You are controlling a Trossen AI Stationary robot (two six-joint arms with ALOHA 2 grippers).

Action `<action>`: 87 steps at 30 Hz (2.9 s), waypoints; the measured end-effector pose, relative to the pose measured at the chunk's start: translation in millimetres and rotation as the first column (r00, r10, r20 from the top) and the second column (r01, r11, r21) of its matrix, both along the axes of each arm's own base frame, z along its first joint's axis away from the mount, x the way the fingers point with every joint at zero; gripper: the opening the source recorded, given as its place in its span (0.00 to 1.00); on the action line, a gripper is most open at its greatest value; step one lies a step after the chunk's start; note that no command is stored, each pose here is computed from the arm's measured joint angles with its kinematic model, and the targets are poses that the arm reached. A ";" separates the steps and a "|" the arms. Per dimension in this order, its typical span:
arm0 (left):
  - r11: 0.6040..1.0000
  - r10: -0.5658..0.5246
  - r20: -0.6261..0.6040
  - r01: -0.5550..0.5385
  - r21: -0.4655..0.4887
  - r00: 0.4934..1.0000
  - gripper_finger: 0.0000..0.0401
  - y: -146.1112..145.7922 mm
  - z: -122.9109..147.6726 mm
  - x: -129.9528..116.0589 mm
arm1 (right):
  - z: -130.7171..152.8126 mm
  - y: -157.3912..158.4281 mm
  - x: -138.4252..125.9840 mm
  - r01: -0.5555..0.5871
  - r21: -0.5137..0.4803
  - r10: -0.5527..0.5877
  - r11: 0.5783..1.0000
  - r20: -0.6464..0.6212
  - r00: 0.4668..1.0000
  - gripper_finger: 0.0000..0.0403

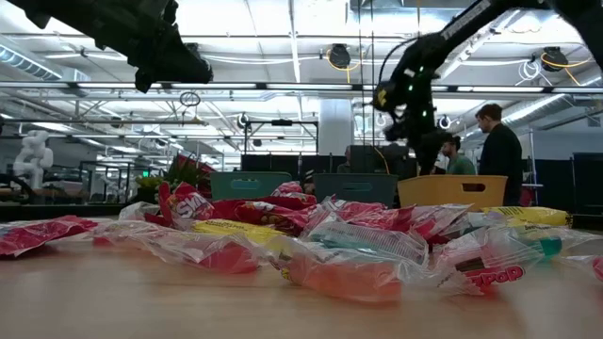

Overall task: Sort candy
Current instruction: Put the yellow candy into the blue bin

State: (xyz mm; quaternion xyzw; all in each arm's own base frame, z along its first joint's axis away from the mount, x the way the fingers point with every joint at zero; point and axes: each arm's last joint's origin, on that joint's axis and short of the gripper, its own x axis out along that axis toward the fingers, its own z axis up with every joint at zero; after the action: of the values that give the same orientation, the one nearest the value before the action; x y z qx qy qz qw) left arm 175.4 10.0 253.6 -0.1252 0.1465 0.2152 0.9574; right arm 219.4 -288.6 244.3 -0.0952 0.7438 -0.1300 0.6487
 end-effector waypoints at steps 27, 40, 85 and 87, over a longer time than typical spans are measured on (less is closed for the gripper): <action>1.000 -0.010 -0.010 0.010 0.023 1.000 0.15 0.0 0.0 0.0 | 137.9 124.0 -42.5 0.552 0.320 -0.614 0.770 0.610 0.501 0.28; 1.000 -0.008 0.012 0.009 -0.029 1.000 0.15 -0.5 0.2 0.2 | 90.1 212.0 6.0 0.442 0.320 -0.545 0.838 0.492 0.679 0.28; 1.000 0.019 0.058 -0.019 -0.005 0.998 0.40 0.4 5.0 1.4 | 5.6 317.3 18.3 0.681 0.422 -0.781 0.599 0.498 0.378 0.42; 1.000 0.007 0.045 -0.008 0.024 0.999 0.40 0.3 4.9 1.4 | 5.0 316.8 16.3 0.698 0.409 -0.786 0.588 0.494 0.373 0.51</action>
State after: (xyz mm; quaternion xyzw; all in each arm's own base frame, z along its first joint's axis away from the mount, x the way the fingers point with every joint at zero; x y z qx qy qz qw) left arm 176.8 10.3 258.5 -0.1189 0.1218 0.2175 0.9611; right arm 235.7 28.2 249.3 0.3415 0.4486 -0.3815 0.7325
